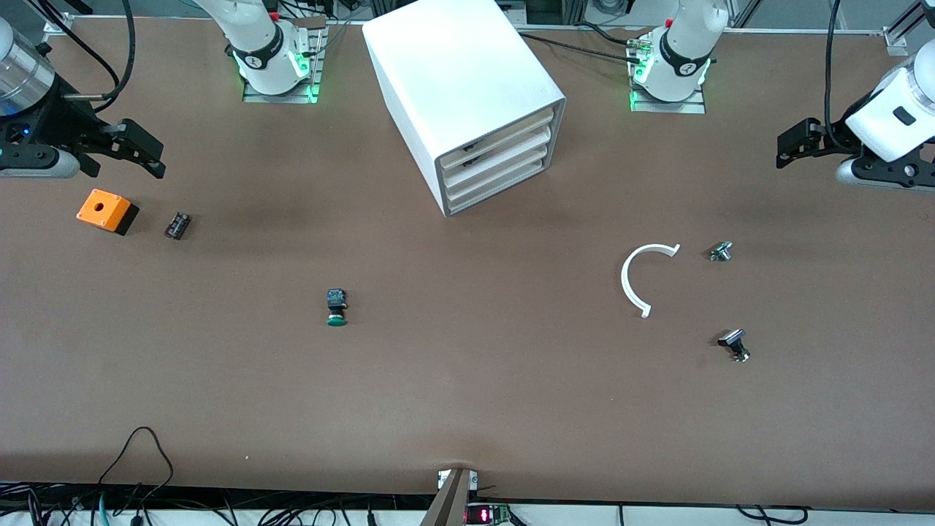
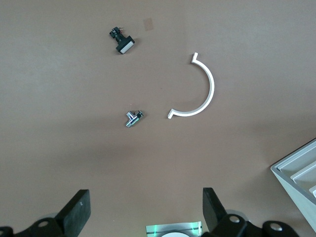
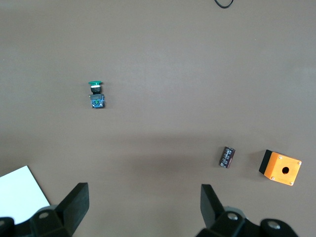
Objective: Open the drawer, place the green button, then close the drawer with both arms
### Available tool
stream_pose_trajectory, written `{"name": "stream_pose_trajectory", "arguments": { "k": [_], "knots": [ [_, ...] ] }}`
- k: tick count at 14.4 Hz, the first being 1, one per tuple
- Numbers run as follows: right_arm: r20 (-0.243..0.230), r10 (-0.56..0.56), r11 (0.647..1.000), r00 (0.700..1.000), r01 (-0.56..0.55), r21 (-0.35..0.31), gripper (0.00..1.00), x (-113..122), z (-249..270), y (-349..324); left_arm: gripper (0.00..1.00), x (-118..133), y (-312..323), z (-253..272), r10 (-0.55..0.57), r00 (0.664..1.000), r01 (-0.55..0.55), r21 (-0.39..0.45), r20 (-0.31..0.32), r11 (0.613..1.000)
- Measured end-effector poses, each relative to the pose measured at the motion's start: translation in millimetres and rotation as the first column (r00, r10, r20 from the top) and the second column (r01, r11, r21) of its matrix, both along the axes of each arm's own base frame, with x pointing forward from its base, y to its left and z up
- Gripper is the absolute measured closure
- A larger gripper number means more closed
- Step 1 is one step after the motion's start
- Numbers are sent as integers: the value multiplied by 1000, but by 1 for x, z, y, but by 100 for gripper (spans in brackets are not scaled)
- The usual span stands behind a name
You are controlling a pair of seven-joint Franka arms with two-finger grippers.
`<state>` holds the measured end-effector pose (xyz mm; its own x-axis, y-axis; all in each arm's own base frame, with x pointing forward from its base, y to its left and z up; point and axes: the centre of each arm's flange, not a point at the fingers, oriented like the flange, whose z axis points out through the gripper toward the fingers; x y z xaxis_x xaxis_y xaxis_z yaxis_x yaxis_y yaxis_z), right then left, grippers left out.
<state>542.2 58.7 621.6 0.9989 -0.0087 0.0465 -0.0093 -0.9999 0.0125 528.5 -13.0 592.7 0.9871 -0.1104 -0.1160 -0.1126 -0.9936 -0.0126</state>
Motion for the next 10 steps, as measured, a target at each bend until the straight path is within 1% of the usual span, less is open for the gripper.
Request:
{"name": "stream_pose_trajectory", "arguments": {
  "k": [10],
  "knots": [
    [-6,7,1000,1000,-7,-1,0,0,-1,-1,0,0,0,0,-1,1000,1,0,-2,1000]
  ]
}}
